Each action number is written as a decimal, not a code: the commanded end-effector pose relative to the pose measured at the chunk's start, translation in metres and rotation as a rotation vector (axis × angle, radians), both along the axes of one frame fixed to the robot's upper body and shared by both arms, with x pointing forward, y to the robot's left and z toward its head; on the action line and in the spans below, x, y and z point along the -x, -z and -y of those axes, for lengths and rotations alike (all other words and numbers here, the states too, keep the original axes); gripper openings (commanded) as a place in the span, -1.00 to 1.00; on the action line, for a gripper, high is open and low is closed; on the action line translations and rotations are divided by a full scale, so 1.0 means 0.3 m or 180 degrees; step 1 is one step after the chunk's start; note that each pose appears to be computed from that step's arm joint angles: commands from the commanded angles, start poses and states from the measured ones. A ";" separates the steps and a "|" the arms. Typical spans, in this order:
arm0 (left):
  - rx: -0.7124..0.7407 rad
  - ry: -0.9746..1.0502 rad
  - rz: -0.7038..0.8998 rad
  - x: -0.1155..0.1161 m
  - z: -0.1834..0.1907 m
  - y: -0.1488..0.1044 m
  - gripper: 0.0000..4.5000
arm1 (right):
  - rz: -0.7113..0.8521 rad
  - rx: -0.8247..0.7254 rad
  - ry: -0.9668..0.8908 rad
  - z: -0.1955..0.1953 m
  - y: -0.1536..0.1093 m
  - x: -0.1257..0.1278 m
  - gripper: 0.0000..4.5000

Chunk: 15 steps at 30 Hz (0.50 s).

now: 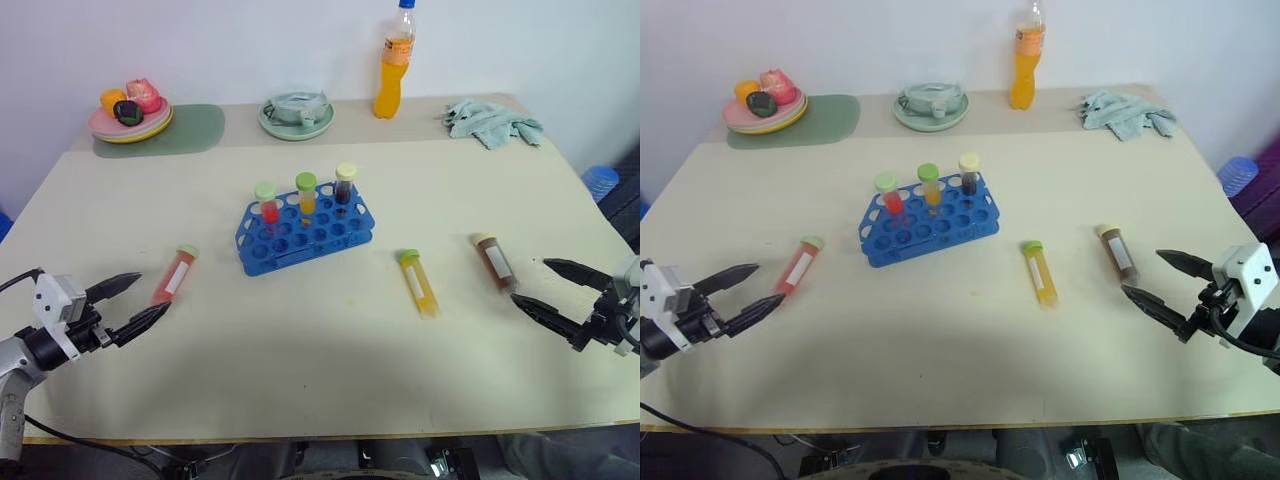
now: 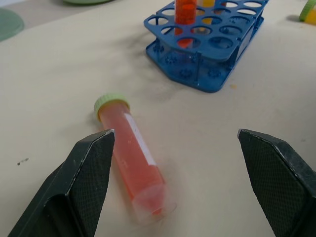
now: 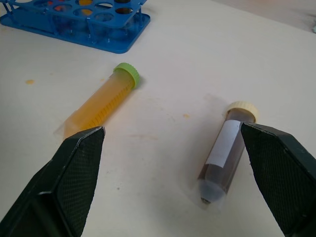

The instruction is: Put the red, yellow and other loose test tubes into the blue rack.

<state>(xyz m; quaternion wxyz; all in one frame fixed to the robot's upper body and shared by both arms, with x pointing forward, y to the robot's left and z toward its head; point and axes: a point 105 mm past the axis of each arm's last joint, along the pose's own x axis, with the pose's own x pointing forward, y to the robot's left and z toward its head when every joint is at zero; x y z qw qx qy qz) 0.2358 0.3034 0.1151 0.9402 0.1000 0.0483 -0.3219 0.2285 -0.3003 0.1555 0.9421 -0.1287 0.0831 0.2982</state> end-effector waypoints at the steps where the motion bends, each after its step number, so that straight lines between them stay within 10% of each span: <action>1: -0.0043 -0.0039 0.0186 -0.002 -0.009 -0.033 0.81 | 0.0045 0.0040 0.0011 0.011 -0.019 0.003 1.00; 15: 0.0235 0.0223 0.0229 0.011 0.066 -0.045 0.81 | -0.0075 0.0006 0.0052 0.074 0.056 0.030 1.00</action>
